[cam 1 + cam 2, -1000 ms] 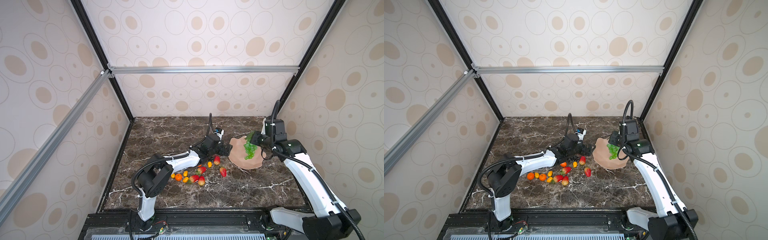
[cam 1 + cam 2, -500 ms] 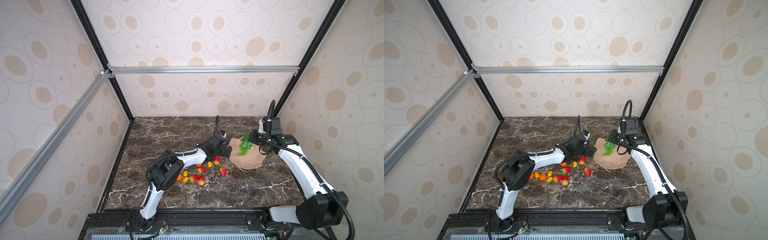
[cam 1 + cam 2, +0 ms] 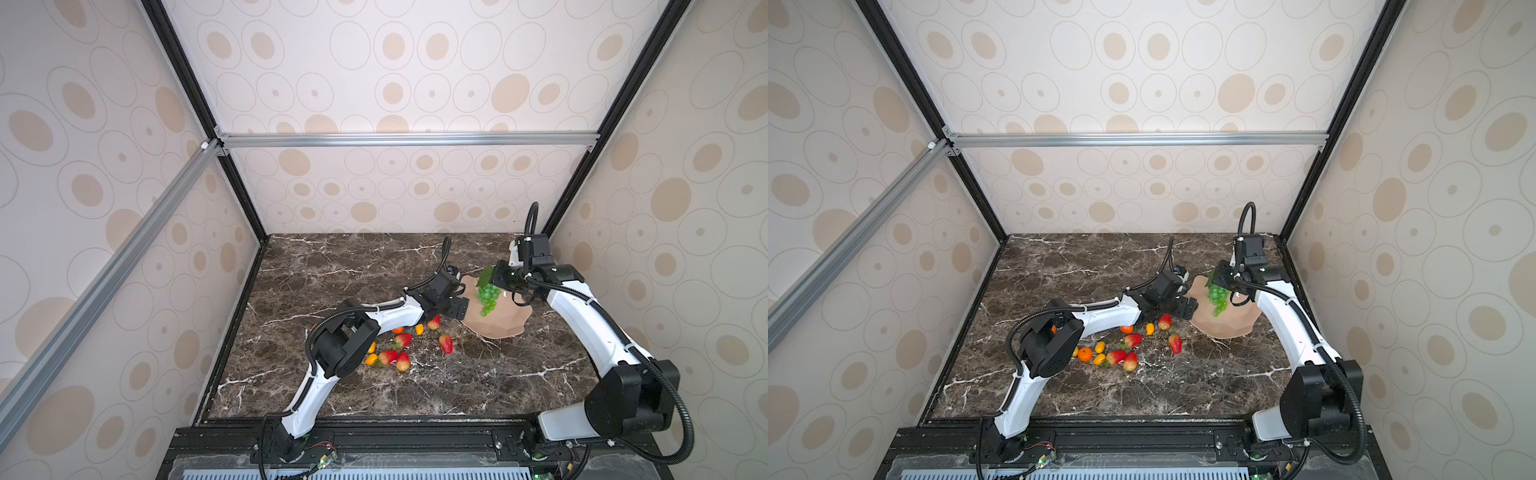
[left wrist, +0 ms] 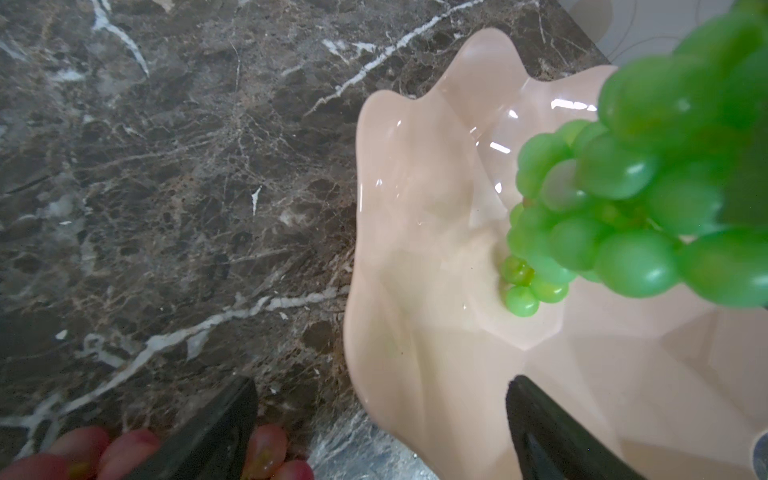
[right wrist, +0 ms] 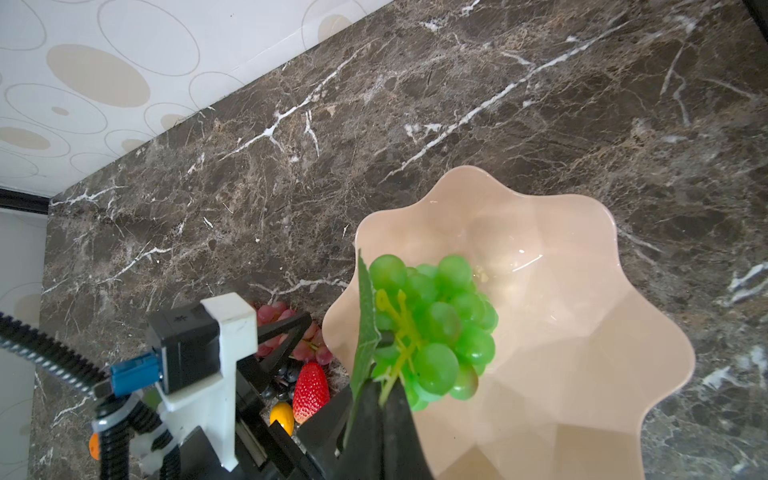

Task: Place and organize the fake fruits in the fruit bowl
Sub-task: 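Carry the grapes over the bowl with the right gripper while the left arm reaches, then lower the green grapes into the bowl and open the right gripper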

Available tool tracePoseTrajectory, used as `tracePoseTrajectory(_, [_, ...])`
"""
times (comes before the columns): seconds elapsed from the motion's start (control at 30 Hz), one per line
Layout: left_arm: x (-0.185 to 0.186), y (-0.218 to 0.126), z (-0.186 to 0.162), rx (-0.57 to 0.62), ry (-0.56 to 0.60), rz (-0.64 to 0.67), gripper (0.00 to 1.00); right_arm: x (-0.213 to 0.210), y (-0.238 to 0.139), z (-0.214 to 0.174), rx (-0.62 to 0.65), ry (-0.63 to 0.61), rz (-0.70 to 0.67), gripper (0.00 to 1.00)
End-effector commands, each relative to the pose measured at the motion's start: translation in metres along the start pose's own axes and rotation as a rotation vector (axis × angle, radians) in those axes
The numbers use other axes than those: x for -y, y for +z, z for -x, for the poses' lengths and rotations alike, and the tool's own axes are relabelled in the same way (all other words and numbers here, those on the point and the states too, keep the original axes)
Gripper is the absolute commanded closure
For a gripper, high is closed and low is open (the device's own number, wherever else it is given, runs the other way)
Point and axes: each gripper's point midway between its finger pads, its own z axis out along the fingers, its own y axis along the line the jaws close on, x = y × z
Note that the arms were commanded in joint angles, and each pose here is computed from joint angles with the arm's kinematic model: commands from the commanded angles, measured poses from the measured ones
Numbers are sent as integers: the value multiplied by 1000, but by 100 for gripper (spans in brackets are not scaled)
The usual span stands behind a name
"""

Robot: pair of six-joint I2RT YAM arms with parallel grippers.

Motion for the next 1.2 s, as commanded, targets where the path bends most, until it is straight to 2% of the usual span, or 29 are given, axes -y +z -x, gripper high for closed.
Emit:
tracePoseTrajectory(0.0, [4, 1, 2, -11, 31, 19, 5, -1, -1, 18, 39, -5, 5, 100])
tracePoseTrajectory(0.43, [4, 5, -15, -52, 51, 33, 4, 24, 28, 24, 13, 7, -76, 100])
tracePoseTrajectory(0.77, [6, 5, -19, -64, 61, 27, 4, 30, 47, 29, -14, 11, -102, 100])
tracePoseTrajectory(1.17, [8, 3, -20, -65, 64, 26, 4, 62, 60, 30, -22, 35, -201, 100])
